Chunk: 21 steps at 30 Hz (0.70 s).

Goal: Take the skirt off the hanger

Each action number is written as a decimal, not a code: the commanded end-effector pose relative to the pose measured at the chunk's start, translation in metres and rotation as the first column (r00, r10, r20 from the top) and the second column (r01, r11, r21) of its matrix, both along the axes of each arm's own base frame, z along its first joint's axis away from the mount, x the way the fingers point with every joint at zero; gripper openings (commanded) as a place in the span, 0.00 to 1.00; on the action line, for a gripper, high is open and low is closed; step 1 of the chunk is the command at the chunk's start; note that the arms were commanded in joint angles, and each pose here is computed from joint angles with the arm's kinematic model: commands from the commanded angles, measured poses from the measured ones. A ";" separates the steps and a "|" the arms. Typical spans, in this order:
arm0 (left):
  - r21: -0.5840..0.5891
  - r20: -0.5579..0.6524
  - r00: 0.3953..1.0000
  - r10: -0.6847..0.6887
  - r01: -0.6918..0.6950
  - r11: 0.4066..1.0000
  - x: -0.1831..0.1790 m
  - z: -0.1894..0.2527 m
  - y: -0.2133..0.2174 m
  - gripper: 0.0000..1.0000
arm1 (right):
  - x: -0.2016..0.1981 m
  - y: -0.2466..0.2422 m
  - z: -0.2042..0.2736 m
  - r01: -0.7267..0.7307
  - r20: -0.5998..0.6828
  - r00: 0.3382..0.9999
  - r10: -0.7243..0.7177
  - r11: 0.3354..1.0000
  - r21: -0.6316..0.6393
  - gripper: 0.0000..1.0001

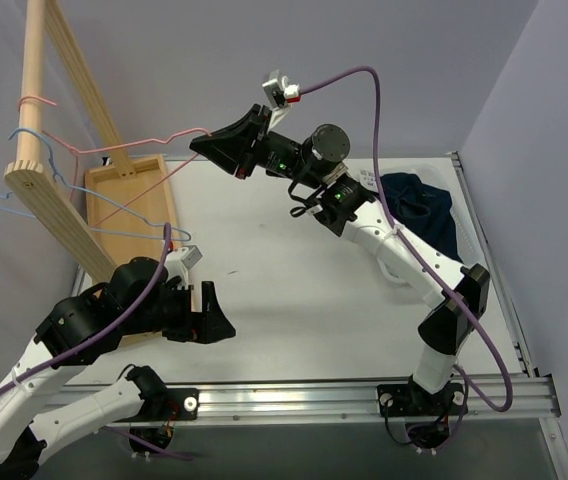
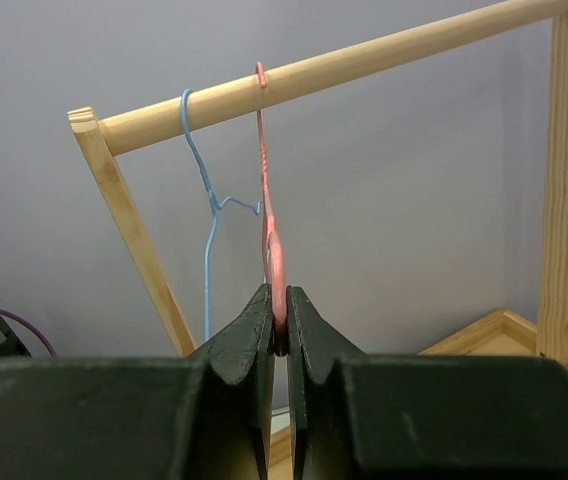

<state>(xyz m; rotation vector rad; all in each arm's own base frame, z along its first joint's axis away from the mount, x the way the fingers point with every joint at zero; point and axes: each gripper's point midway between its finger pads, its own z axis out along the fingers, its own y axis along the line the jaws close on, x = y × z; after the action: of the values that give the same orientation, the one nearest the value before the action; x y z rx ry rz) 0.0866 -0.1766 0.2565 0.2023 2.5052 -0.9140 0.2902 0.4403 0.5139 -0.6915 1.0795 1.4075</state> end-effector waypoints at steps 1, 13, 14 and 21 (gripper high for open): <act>-0.054 0.014 1.000 0.014 -0.013 0.998 0.003 0.008 -0.007 0.94 | -0.005 -0.029 0.030 0.052 0.021 0.998 -0.054 0.995 0.080 0.00; -0.064 0.021 1.000 0.007 -0.006 0.998 0.005 0.005 -0.011 0.94 | 0.011 -0.015 -0.019 0.038 -0.162 0.986 -0.051 0.996 -0.082 0.14; -0.064 0.021 1.000 0.007 -0.006 0.998 0.006 0.004 -0.011 0.94 | 0.011 -0.015 -0.025 0.034 -0.172 0.984 -0.050 0.995 -0.094 0.19; -0.077 0.016 1.000 -0.008 0.009 0.997 0.007 0.001 -0.018 0.94 | 0.016 -0.020 -0.068 0.023 -0.190 0.980 -0.055 0.986 -0.165 0.40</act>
<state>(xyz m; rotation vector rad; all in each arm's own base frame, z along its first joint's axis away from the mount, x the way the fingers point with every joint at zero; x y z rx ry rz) 0.0895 -0.1833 0.2456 0.1871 2.5089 -0.9352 0.3125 0.4304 0.4314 -0.6185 1.4305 1.3937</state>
